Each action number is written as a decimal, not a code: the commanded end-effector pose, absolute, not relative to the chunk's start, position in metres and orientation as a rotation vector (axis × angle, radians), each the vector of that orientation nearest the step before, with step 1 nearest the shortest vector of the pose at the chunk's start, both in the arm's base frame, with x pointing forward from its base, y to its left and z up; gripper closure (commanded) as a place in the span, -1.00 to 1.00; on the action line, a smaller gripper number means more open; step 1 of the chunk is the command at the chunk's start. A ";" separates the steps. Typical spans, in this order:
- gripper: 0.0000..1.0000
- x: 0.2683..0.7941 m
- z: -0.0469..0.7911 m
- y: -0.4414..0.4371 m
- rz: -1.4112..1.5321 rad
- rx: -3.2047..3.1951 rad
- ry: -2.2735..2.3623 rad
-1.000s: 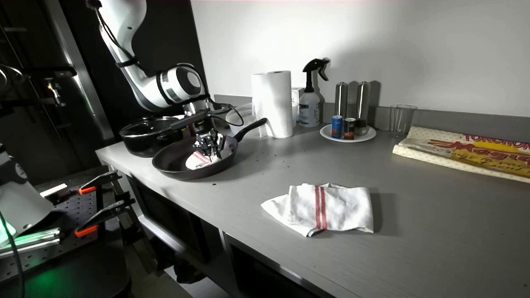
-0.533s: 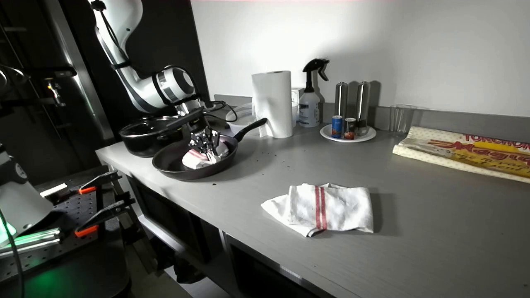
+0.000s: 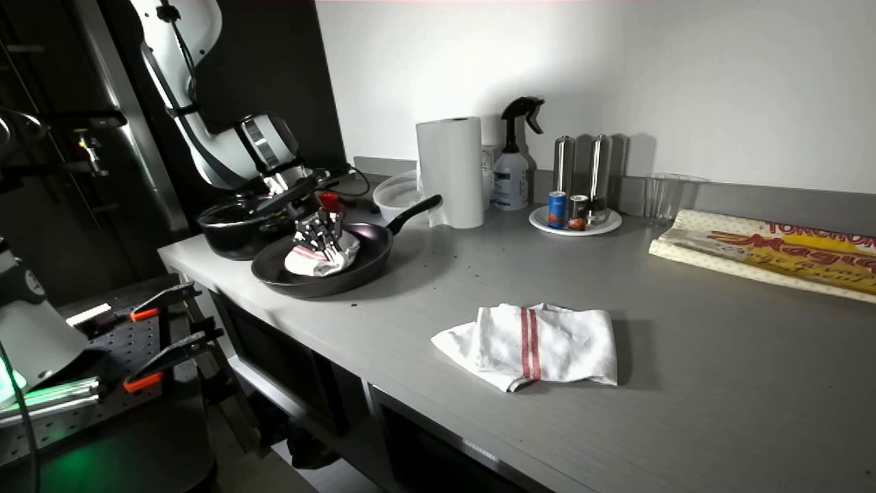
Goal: Use the towel to wipe the pan
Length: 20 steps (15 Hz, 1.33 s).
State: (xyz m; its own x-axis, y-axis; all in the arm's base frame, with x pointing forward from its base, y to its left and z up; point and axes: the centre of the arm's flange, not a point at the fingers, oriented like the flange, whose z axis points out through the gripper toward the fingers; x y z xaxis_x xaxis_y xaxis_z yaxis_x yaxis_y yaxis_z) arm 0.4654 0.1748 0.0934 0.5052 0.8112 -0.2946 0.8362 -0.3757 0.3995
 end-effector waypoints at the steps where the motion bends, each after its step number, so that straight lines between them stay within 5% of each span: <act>1: 0.93 0.420 0.063 0.205 -0.082 2.253 1.451; 4: 0.93 0.410 0.070 0.211 -0.080 2.243 1.487; 5: 0.71 0.436 0.094 0.205 -0.056 2.213 1.451; 11: 0.71 0.429 0.095 0.209 -0.058 2.211 1.466; 12: 0.93 0.429 0.095 0.209 -0.058 2.211 1.466; 20: 0.93 0.425 0.092 0.194 -0.070 2.212 1.584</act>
